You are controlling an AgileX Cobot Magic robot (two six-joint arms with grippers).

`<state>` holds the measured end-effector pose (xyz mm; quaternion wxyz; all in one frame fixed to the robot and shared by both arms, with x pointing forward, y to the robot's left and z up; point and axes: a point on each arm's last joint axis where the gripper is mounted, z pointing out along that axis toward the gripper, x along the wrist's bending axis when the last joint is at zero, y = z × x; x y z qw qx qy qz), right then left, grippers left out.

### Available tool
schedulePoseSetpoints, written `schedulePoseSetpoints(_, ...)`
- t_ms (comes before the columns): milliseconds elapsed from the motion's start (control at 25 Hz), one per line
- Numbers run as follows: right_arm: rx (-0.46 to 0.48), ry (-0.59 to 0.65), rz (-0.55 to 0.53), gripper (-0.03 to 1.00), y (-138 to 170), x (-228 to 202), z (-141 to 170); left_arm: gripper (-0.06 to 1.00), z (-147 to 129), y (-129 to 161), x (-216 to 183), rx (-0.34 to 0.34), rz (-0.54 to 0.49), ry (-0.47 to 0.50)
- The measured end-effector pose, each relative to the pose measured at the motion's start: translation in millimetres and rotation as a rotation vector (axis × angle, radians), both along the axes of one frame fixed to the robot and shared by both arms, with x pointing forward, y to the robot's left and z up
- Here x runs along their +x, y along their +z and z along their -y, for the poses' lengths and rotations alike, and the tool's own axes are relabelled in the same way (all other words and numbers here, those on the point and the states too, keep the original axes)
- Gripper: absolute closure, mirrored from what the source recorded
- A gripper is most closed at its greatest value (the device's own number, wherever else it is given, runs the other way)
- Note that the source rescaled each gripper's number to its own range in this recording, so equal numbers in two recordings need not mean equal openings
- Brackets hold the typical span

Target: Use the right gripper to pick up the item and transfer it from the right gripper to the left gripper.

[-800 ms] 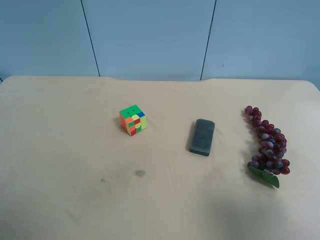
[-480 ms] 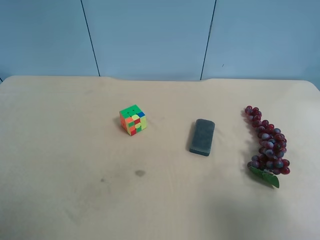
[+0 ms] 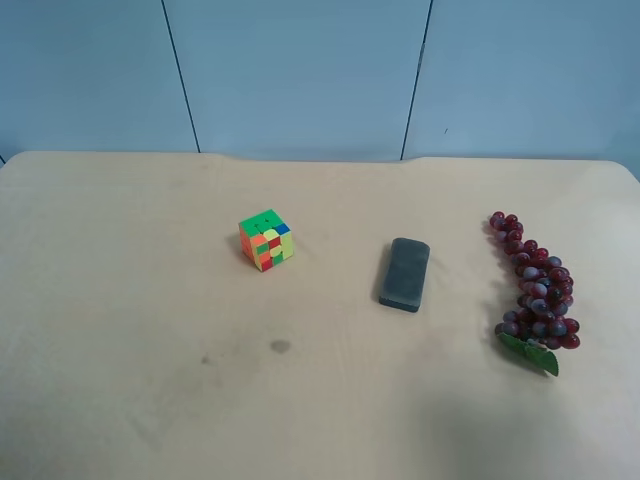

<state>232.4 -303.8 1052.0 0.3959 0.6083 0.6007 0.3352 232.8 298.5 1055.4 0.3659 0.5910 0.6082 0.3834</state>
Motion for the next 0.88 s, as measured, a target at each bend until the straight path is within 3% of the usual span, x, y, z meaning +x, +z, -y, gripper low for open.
schedulePoseSetpoints(600,0.012,-0.006,0.001,-0.02,4,1,0,0.03,0,0,0,0.0,0.0,0.0)
schedulePoseSetpoints(880,0.108,-0.021,-0.107,-0.02,34,63,-2,0.03,0,0,0,0.0,0.0,0.0)
